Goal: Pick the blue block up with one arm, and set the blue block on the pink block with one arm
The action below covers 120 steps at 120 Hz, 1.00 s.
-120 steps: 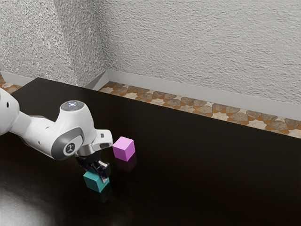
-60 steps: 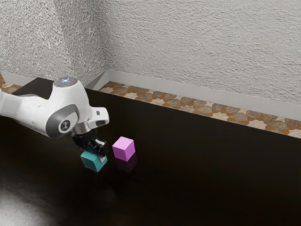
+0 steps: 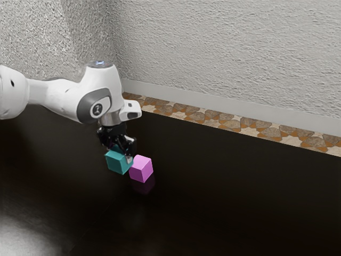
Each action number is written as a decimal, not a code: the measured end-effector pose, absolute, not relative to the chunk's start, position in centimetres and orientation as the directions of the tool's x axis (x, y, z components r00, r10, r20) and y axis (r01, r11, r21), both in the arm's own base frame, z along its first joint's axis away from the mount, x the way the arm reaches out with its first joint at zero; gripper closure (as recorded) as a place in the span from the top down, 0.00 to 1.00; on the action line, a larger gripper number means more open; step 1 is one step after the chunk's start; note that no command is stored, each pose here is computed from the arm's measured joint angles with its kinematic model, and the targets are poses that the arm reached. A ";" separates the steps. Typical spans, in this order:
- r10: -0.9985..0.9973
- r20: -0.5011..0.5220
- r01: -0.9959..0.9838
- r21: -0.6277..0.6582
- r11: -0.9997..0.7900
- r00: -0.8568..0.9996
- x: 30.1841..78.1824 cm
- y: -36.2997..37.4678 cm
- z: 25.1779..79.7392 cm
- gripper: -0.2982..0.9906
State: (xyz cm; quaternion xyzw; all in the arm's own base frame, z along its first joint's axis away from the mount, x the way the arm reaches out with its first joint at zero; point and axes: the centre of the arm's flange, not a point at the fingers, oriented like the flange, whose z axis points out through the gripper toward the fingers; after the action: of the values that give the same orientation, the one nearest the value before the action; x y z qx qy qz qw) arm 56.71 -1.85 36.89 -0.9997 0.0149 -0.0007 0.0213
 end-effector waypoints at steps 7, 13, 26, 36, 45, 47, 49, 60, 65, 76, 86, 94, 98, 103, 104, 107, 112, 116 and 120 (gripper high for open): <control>-0.039 -0.008 -0.039 -0.042 -0.998 0.999 57.3 -2.3 36.7 0.55; -0.048 -0.014 -0.049 -0.041 -0.998 0.999 57.8 -2.9 36.6 0.55; -0.065 -0.023 -0.066 -0.040 -0.997 0.998 59.1 -3.8 36.4 0.55; -0.068 -0.031 -0.070 -0.042 -0.997 0.997 59.5 -3.9 36.2 0.55; -0.069 -0.029 -0.071 -0.044 -0.997 0.997 60.0 -3.9 36.4 0.55; -0.070 -0.029 -0.071 -0.045 -0.996 0.997 60.1 -3.9 36.5 0.55; -0.071 -0.029 -0.072 -0.046 -0.996 0.997 60.1 -3.9 36.5 0.55; -0.068 -0.029 -0.069 -0.050 -0.996 0.997 60.9 -3.5 36.4 0.55; -0.067 -0.031 -0.068 -0.051 -0.996 0.997 61.4 -3.5 36.2 0.55; -0.065 -0.041 -0.067 -0.053 -0.996 0.997 62.1 -3.2 35.6 0.55; -0.066 -0.042 -0.068 -0.053 -0.996 0.997 63.0 -3.2 35.2 0.55; -0.067 -0.040 -0.069 -0.052 -0.996 0.997 63.6 -3.1 35.2 0.55; -0.068 -0.041 -0.070 -0.052 -0.996 0.997 63.8 -3.1 35.1 0.55; -0.068 -0.042 -0.070 -0.052 -0.996 0.997 64.0 -3.1 35.0 0.55; -0.068 -0.043 -0.070 -0.052 -0.996 0.997 64.1 -3.1 35.0 0.55; -0.068 -0.044 -0.070 -0.052 -0.996 0.997 64.2 -3.1 34.9 0.55; -0.068 -0.046 -0.070 -0.052 -0.996 0.997 64.3 -3.0 34.7 0.55; -0.068 -0.047 -0.071 -0.052 -0.996 0.997 64.3 -3.0 34.7 0.55; -0.069 -0.048 -0.071 -0.052 -0.996 0.996 64.3 -3.0 34.6 0.55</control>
State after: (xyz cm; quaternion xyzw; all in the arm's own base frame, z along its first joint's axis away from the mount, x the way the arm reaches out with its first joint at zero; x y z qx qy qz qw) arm 64.34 -2.97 34.62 -0.9987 0.0352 0.0233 0.0271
